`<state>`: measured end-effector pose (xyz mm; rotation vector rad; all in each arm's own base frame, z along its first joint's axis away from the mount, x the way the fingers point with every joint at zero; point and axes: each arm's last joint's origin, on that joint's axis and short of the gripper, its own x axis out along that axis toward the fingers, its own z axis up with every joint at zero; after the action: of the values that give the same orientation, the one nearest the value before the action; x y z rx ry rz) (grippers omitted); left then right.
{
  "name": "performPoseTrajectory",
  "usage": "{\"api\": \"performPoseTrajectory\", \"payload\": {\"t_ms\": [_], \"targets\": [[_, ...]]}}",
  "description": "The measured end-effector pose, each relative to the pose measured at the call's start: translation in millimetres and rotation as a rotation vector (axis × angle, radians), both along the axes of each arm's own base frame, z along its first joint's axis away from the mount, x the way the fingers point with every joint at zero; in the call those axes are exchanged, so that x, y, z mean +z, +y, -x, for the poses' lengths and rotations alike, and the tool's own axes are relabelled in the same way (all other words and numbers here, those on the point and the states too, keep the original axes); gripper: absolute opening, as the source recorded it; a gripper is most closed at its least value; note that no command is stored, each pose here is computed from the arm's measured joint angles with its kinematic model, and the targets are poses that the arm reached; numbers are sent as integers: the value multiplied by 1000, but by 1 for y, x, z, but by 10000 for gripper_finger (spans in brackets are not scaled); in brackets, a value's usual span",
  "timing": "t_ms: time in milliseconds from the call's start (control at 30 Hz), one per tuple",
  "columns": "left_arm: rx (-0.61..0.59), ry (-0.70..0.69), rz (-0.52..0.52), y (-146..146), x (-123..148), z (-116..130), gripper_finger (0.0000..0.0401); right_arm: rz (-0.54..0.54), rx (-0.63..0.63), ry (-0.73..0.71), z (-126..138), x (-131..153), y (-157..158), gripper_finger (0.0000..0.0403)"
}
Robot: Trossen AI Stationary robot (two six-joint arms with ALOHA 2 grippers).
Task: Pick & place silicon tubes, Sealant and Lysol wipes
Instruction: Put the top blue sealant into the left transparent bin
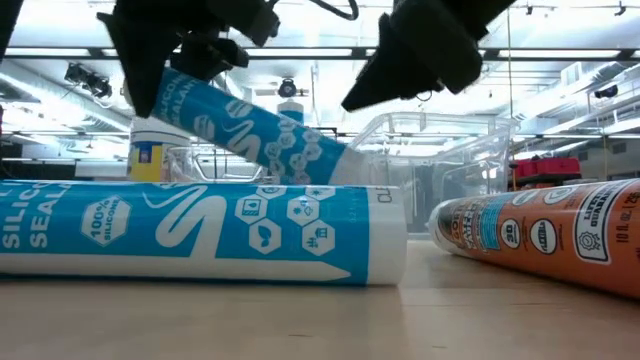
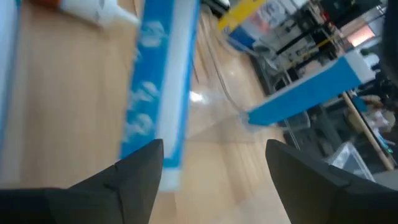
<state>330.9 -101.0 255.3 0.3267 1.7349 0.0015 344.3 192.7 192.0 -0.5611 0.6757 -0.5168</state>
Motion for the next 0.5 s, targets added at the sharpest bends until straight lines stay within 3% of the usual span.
{"api": "performPoseTrajectory", "payload": {"t_ms": [233,500], "targets": [[0,-29,2,4,14,-3,219,-54,98,-78,-15,10,8,290],[-11,-98,52,-2,34,-8,219,-190,125,-63,-30,9,-13,290]]}}
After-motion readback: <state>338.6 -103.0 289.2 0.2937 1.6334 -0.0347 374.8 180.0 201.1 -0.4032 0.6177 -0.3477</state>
